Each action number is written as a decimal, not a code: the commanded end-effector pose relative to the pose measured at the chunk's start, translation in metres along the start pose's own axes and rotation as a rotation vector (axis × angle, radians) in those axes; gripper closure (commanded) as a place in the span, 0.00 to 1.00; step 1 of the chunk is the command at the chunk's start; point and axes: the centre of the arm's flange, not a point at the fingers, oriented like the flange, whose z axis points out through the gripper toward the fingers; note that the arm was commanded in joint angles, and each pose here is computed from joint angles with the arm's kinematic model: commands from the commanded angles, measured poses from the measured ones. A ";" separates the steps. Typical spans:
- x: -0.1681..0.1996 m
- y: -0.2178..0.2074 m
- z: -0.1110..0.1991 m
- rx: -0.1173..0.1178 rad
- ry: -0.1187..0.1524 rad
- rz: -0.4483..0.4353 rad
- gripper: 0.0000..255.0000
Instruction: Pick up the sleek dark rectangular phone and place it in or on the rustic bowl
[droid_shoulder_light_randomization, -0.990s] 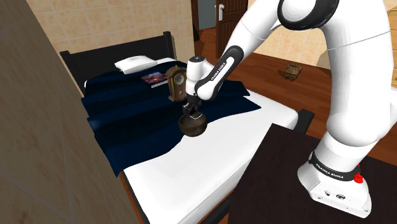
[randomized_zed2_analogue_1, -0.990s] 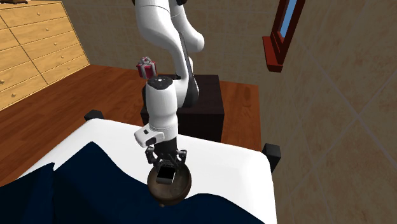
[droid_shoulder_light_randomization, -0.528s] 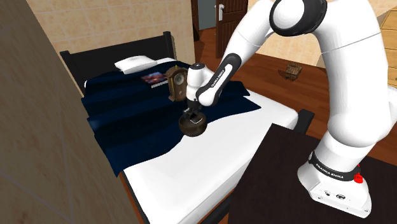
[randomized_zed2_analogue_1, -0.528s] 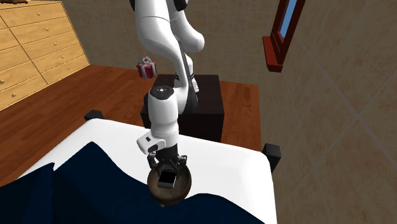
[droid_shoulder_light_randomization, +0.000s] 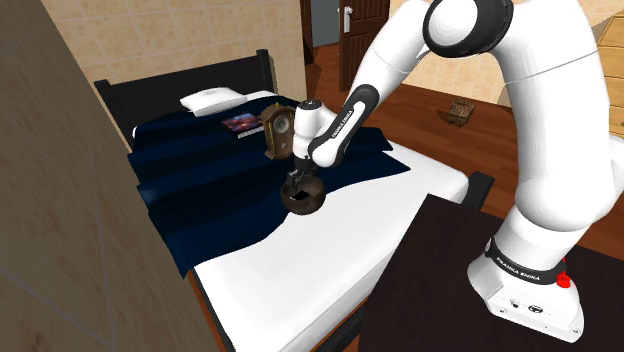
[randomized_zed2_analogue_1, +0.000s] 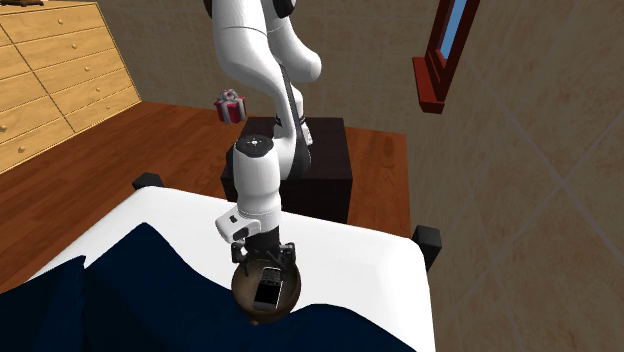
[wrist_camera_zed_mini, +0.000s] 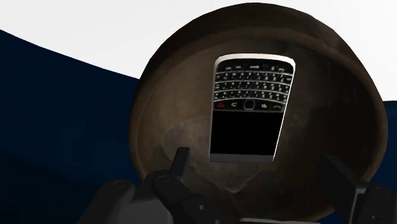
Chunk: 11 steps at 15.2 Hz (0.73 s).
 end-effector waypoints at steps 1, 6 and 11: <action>0.000 0.000 0.000 0.000 0.000 0.000 0.00; 0.000 0.000 -0.026 0.000 0.000 0.000 0.00; 0.000 0.000 -0.050 0.000 0.000 0.000 0.00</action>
